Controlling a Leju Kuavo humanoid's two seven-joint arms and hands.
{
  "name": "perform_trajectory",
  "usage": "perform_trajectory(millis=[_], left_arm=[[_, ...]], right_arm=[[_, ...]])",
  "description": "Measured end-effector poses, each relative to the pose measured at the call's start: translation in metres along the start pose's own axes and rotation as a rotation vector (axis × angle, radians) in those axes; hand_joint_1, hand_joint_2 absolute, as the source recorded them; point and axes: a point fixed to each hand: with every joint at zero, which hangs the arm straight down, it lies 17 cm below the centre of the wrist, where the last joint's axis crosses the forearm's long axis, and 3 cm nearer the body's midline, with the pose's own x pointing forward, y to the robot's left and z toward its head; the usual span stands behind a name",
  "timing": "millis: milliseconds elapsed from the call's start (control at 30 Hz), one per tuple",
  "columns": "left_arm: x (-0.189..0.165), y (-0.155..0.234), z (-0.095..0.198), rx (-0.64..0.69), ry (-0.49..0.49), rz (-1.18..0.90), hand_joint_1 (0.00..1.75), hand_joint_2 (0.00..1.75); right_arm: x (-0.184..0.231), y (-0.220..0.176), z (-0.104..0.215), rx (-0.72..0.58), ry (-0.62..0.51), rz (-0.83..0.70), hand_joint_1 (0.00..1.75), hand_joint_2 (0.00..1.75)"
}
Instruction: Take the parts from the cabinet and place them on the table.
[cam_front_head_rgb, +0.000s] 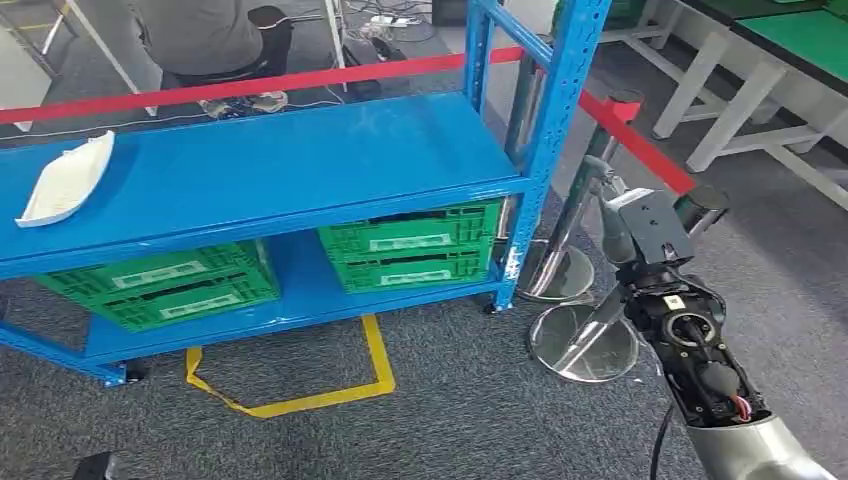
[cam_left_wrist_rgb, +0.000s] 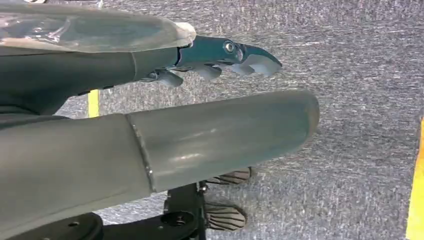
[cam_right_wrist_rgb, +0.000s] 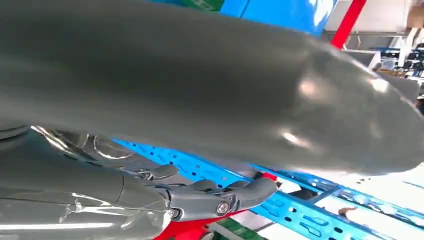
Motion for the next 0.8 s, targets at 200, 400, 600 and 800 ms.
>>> perform_trajectory(millis=[200, 400, 600, 800], left_arm=[[0.0007, 0.0, -0.0001, 0.0, -0.001, -0.004, 0.0, 0.0], [0.0017, -0.0004, -0.0003, 0.0, -0.003, -0.006, 0.0, 0.0], [0.0034, -0.0004, -0.0006, 0.005, -0.004, -0.008, 0.0, 0.0], [0.0038, -0.0002, -0.0008, 0.007, -0.003, -0.008, 0.0, 0.0]], right_arm=[[-0.0003, -0.0013, 0.0002, -0.007, 0.004, -0.007, 0.0, 0.0], [-0.0026, -0.0012, 0.0024, -0.008, 0.009, -0.008, 0.0, 0.0], [-0.0015, -0.0014, 0.0028, -0.01, 0.0, -0.007, 0.0, 0.0], [-0.0002, -0.0002, 0.0029, -0.004, -0.007, -0.005, 0.0, 0.0]])
